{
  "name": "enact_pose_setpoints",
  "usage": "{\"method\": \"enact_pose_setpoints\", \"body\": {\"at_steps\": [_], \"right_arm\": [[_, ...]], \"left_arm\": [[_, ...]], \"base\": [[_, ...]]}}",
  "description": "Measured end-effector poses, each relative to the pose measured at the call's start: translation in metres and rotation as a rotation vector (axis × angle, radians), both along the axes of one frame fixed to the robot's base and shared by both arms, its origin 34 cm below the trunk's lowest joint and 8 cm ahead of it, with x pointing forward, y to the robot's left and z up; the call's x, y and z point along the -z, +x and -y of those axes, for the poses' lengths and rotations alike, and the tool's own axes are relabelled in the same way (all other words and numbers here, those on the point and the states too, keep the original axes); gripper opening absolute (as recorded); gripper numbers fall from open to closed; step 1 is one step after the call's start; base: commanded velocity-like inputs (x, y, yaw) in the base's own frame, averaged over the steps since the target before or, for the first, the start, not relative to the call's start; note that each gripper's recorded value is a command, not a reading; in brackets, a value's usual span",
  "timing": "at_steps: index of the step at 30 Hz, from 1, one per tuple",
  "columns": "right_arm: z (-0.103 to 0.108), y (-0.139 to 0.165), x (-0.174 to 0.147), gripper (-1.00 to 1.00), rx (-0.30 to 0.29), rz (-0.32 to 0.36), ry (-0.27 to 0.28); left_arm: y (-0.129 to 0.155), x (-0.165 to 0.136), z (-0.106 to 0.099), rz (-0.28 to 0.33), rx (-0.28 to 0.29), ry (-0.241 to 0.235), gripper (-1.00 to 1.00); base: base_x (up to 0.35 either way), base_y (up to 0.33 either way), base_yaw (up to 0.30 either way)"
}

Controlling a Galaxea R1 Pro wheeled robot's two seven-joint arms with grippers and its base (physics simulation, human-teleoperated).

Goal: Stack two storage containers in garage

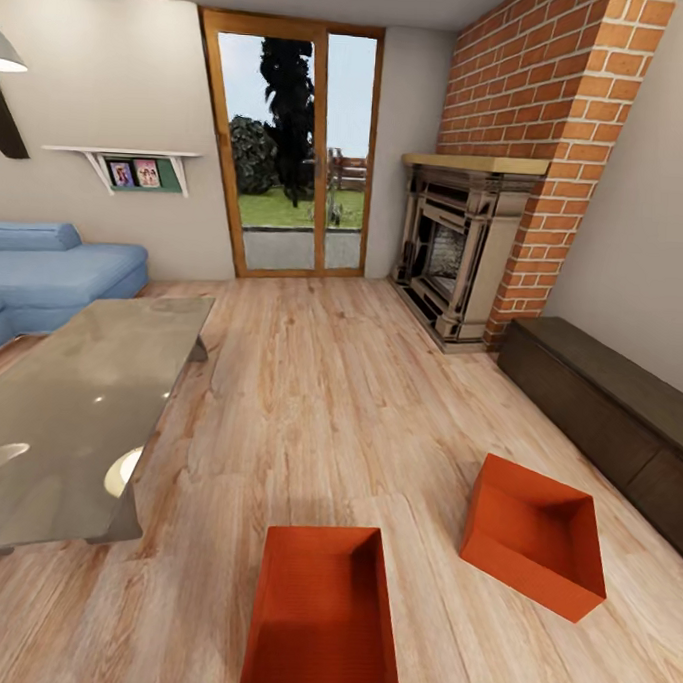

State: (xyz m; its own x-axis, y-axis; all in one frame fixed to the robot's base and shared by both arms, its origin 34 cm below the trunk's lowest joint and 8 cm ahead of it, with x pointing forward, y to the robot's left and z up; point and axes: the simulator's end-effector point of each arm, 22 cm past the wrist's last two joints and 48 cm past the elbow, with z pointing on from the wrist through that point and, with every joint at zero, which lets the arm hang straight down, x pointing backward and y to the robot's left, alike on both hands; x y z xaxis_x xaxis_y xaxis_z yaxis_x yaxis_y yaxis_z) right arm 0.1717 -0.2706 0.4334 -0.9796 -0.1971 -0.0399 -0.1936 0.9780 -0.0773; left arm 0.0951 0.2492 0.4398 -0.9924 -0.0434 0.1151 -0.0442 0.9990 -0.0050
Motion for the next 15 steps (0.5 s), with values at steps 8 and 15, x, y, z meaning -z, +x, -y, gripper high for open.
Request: {"method": "enact_pose_setpoints", "body": {"at_steps": [8,15], "right_arm": [[-0.0026,0.0000,0.0000,1.00,-0.002,0.000,0.001],[-0.0002,-0.0028,0.0002,1.00,-0.002,-0.006,-0.003]], "left_arm": [[-0.0002,0.0000,0.0000,-0.001,0.000,0.000,1.00],[-0.0036,-0.0004,-0.0001,-0.009,0.000,0.000,1.00]], "base": [[0.000,0.000,-0.007],[0.000,0.000,0.000]]}}
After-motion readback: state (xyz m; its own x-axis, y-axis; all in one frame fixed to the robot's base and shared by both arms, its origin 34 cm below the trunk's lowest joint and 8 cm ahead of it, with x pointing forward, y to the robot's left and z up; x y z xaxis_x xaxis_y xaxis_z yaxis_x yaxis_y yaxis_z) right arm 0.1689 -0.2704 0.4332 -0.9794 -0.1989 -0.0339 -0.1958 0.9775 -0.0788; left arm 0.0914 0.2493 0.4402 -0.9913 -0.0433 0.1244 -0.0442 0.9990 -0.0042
